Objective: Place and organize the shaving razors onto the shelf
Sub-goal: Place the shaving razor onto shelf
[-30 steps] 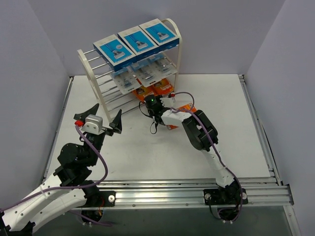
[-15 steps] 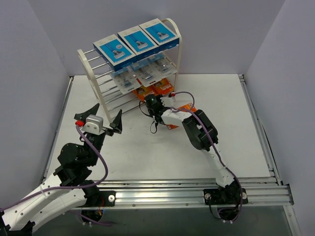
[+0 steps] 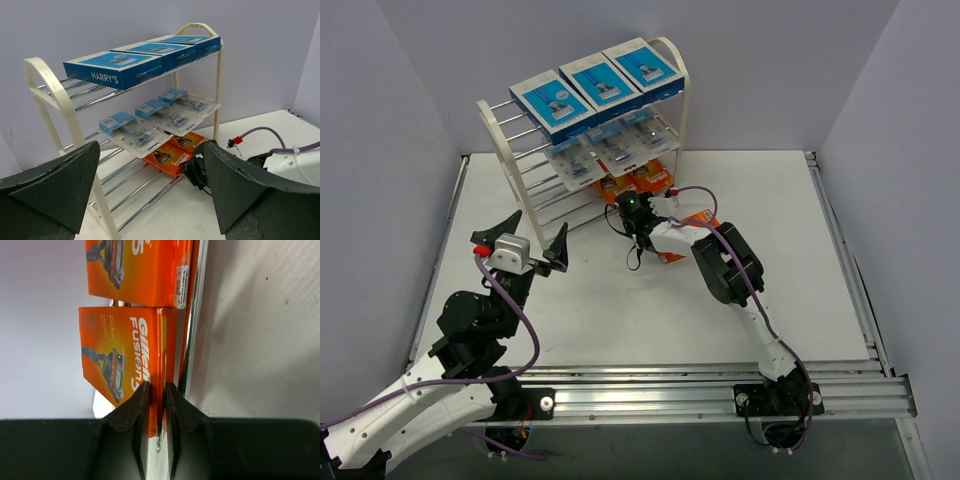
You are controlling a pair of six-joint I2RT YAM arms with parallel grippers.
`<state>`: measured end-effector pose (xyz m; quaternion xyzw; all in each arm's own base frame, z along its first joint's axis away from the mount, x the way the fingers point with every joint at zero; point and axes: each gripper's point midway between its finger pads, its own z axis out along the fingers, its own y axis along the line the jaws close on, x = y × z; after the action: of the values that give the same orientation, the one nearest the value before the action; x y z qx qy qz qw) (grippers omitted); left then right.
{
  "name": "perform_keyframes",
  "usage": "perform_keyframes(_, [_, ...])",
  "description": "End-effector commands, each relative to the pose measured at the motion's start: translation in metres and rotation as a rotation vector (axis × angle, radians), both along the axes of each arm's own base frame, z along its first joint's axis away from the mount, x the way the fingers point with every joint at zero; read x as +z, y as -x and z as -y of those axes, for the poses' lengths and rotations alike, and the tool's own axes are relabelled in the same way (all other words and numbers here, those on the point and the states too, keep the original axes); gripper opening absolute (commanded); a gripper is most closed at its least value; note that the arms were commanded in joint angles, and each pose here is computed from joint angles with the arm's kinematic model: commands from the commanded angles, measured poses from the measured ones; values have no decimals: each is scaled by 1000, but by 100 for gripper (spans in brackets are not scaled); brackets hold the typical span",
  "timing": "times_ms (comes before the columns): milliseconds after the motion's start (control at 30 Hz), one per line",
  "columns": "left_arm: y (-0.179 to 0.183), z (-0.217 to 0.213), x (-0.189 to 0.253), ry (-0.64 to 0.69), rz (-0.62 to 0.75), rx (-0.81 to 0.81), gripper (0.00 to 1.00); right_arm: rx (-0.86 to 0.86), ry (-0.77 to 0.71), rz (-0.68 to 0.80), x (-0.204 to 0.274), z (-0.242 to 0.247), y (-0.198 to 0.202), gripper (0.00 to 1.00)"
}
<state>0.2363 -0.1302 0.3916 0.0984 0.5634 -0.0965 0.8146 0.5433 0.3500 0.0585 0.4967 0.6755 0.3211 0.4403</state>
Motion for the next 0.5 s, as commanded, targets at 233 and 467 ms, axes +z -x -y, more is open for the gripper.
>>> perform_keyframes(233, [4,-4,14,44,42,2,94,-67,-35,48,27,15,-6,30])
perform_keyframes(467, [4,-4,14,37,40,4,94,-67,-28,56,34,17,-5,40])
